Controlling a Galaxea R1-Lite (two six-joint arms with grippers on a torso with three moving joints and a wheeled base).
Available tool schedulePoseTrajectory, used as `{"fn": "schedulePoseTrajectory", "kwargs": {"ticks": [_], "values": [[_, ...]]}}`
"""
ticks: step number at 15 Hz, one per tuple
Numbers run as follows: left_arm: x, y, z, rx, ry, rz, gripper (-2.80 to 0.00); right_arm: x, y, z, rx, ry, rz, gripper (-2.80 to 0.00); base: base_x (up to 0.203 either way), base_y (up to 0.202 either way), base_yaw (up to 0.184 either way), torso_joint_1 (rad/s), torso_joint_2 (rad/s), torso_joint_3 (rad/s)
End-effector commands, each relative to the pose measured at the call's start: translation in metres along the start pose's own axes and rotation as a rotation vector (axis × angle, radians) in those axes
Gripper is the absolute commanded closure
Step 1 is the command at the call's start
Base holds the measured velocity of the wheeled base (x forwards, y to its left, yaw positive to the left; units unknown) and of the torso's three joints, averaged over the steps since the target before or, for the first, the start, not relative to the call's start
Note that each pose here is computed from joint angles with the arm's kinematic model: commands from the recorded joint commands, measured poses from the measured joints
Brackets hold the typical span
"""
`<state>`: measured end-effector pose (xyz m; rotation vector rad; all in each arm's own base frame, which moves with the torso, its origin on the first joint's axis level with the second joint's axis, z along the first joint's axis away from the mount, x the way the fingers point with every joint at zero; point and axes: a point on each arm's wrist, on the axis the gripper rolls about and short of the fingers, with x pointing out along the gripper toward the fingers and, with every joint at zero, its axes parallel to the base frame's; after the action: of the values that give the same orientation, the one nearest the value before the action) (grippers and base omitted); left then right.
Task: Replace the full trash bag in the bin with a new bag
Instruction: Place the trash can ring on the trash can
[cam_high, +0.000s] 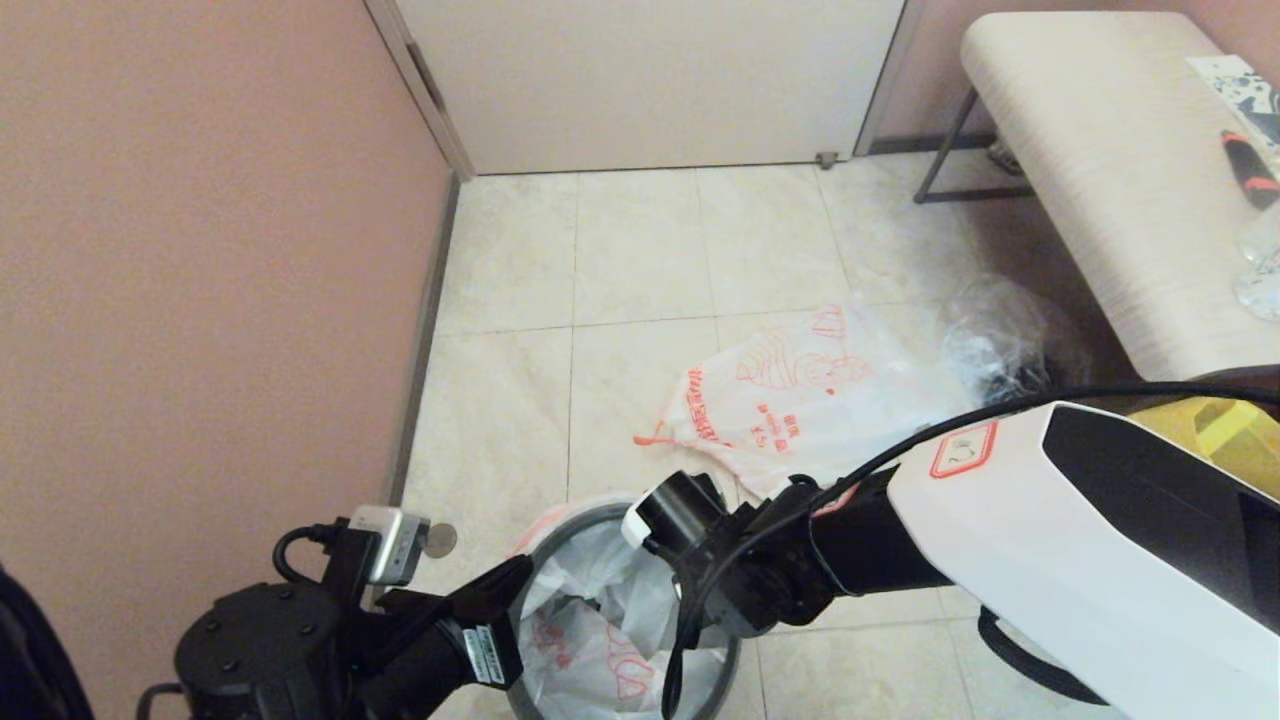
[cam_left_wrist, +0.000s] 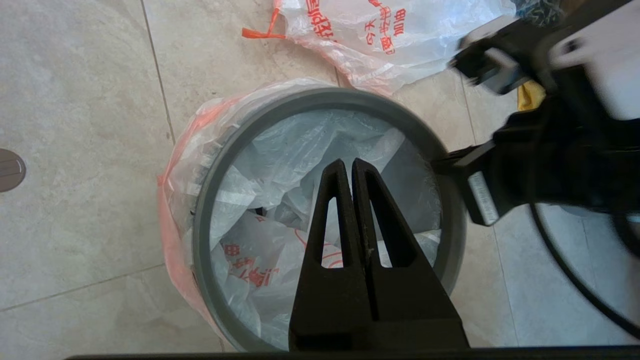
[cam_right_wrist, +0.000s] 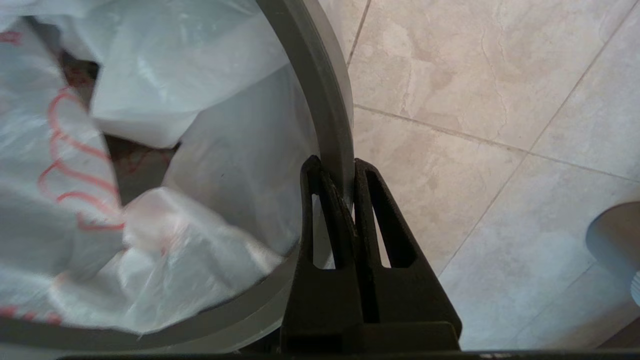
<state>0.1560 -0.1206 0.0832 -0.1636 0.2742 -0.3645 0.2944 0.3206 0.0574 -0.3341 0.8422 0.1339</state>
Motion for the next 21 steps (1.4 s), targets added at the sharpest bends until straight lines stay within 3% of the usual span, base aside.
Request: {"fn": "schedulePoseTrajectory", "kwargs": {"ticks": [1,4,12,13,18,21], "values": [[0.0,0.0,0.001,-0.003,-0.007,0.001,0.0,0.013,0.006,-0.004,-0.01,0.013,-0.009,0.0,0.0,0.0,0.0,0.0,0.0,0.0],[0.0,0.0,0.001,-0.004,-0.008,0.0,0.0,0.026,0.015,0.001,-0.016,-0.024,-0.011,0.0,0.0,0.0,0.0,0.0,0.0,0.0],[0.0,0.0,0.001,-0.003,-0.007,-0.001,0.0,0.023,0.015,0.003,-0.018,-0.038,-0.024,0.0,0.0,0.0,0.0,0.0,0.0,0.0],[0.001,0.0,-0.001,-0.001,0.001,0.002,0.0,0.022,0.015,0.003,-0.019,-0.04,-0.024,-2.8,0.0,0.0,0.0,0.0,0.0,0.0],[0.008,0.001,-0.012,0.016,0.056,0.021,0.0,-0.006,0.007,0.006,-0.032,-0.063,-0.007,-2.8,0.0,0.0,0.0,0.0,0.0,0.0],[0.012,0.003,-0.016,0.017,0.087,0.009,0.0,-0.043,-0.014,0.008,-0.014,-0.083,0.032,-2.8,0.0,0.0,0.0,0.0,0.0,0.0]]}}
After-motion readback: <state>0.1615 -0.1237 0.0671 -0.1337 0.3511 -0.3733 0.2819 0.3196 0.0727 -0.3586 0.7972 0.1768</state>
